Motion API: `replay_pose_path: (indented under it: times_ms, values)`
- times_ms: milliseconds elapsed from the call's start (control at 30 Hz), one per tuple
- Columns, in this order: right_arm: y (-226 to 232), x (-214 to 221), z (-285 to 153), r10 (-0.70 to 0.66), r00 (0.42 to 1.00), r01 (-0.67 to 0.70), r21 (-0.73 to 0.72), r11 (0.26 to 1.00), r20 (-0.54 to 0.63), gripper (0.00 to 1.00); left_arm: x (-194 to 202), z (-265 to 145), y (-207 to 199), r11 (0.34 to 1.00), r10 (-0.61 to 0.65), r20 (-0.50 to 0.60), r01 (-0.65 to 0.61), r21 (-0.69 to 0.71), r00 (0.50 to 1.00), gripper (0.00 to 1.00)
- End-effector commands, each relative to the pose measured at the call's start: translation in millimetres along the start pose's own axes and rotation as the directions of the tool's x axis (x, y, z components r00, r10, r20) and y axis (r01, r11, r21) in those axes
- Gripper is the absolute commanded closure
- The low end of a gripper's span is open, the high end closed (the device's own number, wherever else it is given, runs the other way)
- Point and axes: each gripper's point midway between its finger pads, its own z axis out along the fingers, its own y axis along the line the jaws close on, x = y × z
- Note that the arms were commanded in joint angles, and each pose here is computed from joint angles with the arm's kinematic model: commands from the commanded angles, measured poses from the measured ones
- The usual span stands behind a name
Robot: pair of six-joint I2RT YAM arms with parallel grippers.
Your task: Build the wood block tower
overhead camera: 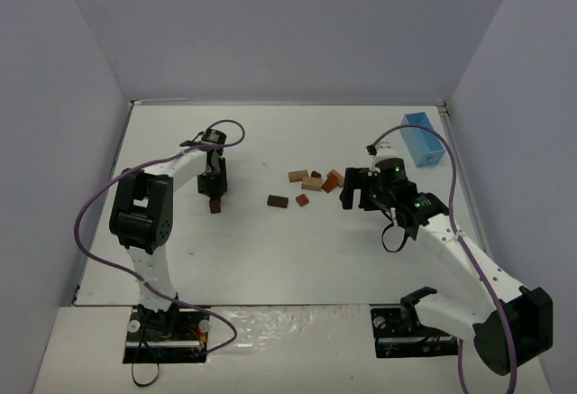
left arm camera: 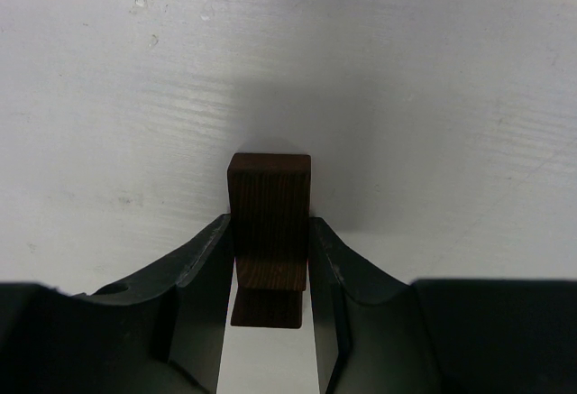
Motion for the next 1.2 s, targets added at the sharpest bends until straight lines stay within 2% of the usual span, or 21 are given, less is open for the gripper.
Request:
replay_pose_path:
  times_ms: [0, 233, 567, 833, 1000, 1167]
  values:
    - [4, -15, -4, 0.003, 0.998, -0.002, -0.023, 1.0, 0.056, 0.15, 4, -13, 4, 1.0, -0.025, 0.002, 0.025, 0.002, 1.0, 0.99]
    - [5, -15, -5, 0.001, 0.998, 0.001, -0.024, 1.0, 0.06, 0.15, 5, -14, 3, 1.0, -0.026, 0.001, 0.026, 0.011, 1.0, 0.98]
    - [4, -13, -4, 0.0, 0.999, 0.001, -0.023, 1.0, 0.054, 0.15, 7, -17, 2, 0.999, -0.033, -0.002, 0.033, 0.022, 0.999, 0.86]
    - [4, -12, -2, -0.01, 0.999, 0.011, -0.025, 1.0, 0.049, 0.15, 0, -21, -1, 0.999, -0.044, 0.012, 0.044, 0.033, 0.999, 0.6]
    - [11, -15, 0, -0.025, 0.999, 0.027, -0.047, 0.999, 0.042, 0.15, -19, -39, -6, 0.997, -0.053, 0.056, 0.05, 0.05, 0.997, 0.46]
    - [39, -19, 11, -0.17, 0.985, 0.172, -0.1, 0.98, 0.026, 0.15, -47, -82, -11, 0.992, -0.093, 0.155, 0.079, 0.094, 0.984, 0.36]
